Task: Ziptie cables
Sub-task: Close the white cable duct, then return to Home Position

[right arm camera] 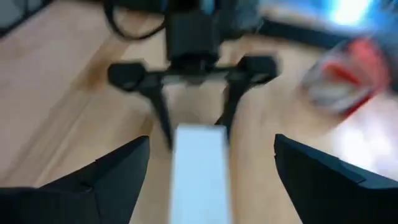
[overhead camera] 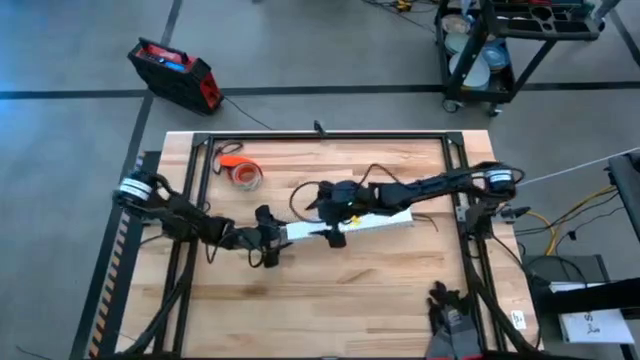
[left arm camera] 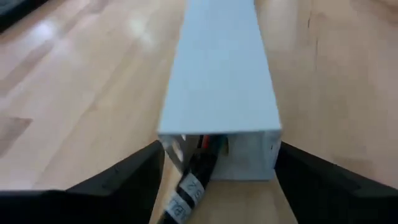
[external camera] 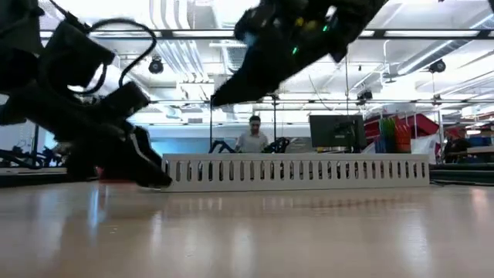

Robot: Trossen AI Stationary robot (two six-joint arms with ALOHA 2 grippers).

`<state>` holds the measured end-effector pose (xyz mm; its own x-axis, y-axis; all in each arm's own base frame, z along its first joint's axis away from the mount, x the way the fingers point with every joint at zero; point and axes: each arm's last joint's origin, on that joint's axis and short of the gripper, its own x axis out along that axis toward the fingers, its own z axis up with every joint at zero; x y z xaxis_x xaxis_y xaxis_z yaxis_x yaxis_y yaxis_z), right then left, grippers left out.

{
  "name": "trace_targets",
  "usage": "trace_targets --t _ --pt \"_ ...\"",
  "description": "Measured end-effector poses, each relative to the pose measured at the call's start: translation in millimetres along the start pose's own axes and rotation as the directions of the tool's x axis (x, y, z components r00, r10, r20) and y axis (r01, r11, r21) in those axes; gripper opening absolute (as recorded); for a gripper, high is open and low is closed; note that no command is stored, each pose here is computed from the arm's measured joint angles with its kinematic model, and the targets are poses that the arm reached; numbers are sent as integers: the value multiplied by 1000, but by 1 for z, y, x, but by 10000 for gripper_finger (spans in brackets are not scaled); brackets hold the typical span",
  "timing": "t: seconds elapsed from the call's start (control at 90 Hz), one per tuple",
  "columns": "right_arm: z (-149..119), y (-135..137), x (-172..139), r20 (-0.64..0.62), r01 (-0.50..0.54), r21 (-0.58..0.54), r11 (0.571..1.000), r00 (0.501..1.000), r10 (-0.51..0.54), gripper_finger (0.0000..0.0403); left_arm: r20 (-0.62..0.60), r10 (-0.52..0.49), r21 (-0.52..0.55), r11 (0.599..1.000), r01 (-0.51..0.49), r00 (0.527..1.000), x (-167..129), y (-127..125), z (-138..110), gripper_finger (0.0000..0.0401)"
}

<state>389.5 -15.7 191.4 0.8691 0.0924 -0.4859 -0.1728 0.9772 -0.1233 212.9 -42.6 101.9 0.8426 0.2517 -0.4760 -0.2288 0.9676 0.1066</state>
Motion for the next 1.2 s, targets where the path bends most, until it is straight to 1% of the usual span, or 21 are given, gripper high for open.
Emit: trace_targets --t 0.078,0.133,0.189,0.233,0.289,0.356,0.433,0.478,0.6,0.678,0.733,0.933,1.122,1.2 --pt "1 -6 -13 90 45 -14 999 995 -43 305 15 -3 -17 1000 3 1000 -11 4 11 299" --pt "-6 -11 -21 129 71 -9 997 989 -70 297 34 -5 -29 1000 6 999 -21 8 19 304" --pt "-10 -19 -28 194 111 6 994 975 -110 289 70 0 -44 999 3 998 -32 12 28 309" --pt "-20 -23 -32 209 129 25 991 969 -132 282 102 26 -51 998 -20 994 -40 17 34 312" --pt "-27 -28 -36 253 157 49 986 953 -164 274 153 81 -62 995 -73 985 -51 23 42 313" --pt "-39 -31 -40 264 172 69 983 947 -184 266 219 171 -65 985 -160 961 -64 30 51 313" --pt "-48 -35 -44 248 187 80 979 948 -201 256 288 252 -101 967 -232 924 -78 38 61 312" --pt "-52 -36 -47 236 193 83 978 950 -207 251 321 280 -128 959 -252 905 -85 42 65 312" --pt "-54 -40 -60 249 225 68 972 940 -235 236 388 331 -189 942 -277 860 -103 51 75 312" --pt "-54 -40 -73 259 244 49 968 933 -249 226 415 373 -229 926 -301 830 -112 55 81 312" --pt "-51 -42 -83 288 268 30 963 920 -265 220 429 398 -255 914 -314 811 -118 59 84 312" --pt "-51 -44 -126 348 349 17 937 877 -332 200 426 493 -334 865 -374 759 -130 66 89 311" --pt "-65 -34 -164 384 397 47 917 840 -384 190 420 538 -348 839 -418 731 -137 70 96 311" --pt "-68 -28 -178 412 433 70 899 808 -421 186 430 542 -346 838 -423 722 -143 71 103 311"
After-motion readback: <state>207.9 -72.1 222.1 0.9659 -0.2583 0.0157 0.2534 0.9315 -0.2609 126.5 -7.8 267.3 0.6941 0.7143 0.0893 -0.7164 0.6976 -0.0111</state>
